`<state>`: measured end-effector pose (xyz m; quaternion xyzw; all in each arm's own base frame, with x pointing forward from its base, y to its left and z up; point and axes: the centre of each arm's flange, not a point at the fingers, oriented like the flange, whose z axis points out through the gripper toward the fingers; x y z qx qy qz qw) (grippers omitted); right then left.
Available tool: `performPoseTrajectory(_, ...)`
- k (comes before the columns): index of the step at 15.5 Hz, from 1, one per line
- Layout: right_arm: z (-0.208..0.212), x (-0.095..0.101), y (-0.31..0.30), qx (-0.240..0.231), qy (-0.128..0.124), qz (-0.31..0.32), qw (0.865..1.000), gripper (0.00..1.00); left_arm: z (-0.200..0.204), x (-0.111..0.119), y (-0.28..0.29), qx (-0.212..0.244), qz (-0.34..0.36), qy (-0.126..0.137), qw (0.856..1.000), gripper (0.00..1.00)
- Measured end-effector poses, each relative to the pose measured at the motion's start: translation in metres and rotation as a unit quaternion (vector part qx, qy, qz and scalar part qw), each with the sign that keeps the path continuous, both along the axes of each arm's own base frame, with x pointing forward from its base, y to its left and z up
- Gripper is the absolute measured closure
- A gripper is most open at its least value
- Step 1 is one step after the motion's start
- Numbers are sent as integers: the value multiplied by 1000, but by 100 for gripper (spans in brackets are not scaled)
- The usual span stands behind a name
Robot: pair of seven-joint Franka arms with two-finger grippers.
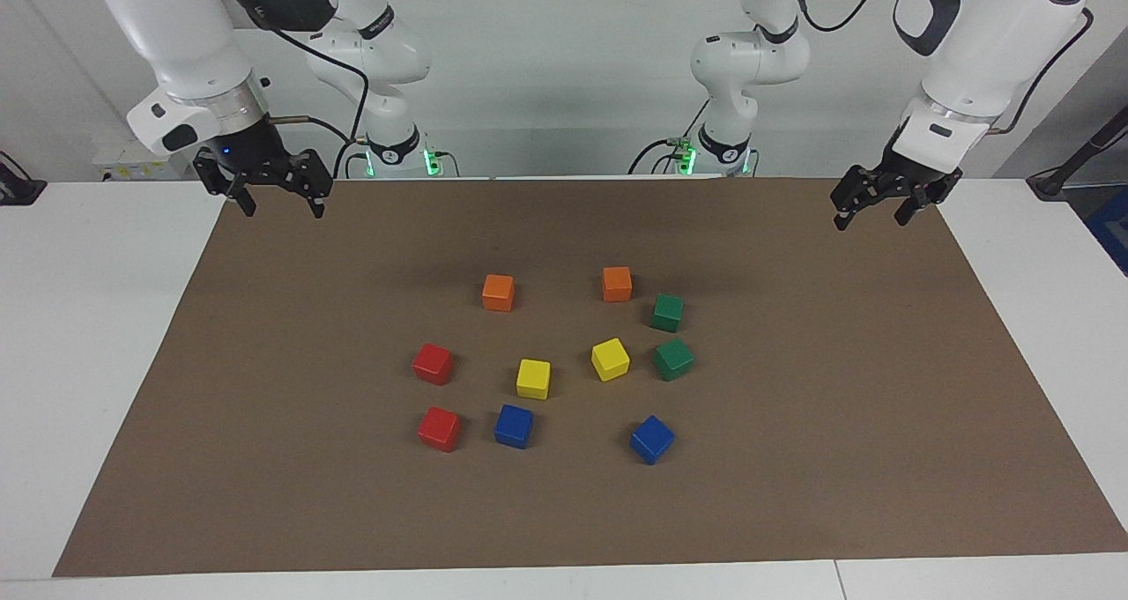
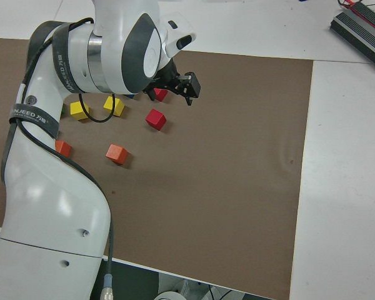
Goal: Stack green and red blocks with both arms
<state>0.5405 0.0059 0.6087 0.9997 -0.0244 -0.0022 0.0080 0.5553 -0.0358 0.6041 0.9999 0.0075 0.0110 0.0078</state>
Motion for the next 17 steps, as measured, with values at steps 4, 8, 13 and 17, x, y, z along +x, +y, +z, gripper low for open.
performPoseTrajectory(4, 0, 0, 0, 0, 0, 0, 1000, 0, 0, 0, -1, 0, -1, 0, 1000, 0)
performPoseTrajectory(8, 0, 0, 0, 0, 0, 0, 1000, 0, 0, 0, 0, 0, -1, 0, 1000, 0)
performPoseTrajectory(13, 0, 0, 0, 0, 0, 0, 1000, 0, -13, 5, -5, -1, 9, -12, 1000, 0)
performPoseTrajectory(17, 0, 0, 0, 0, 0, 0, 1000, 0, -77, 8, -59, -4, 58, -3, 998, 0)
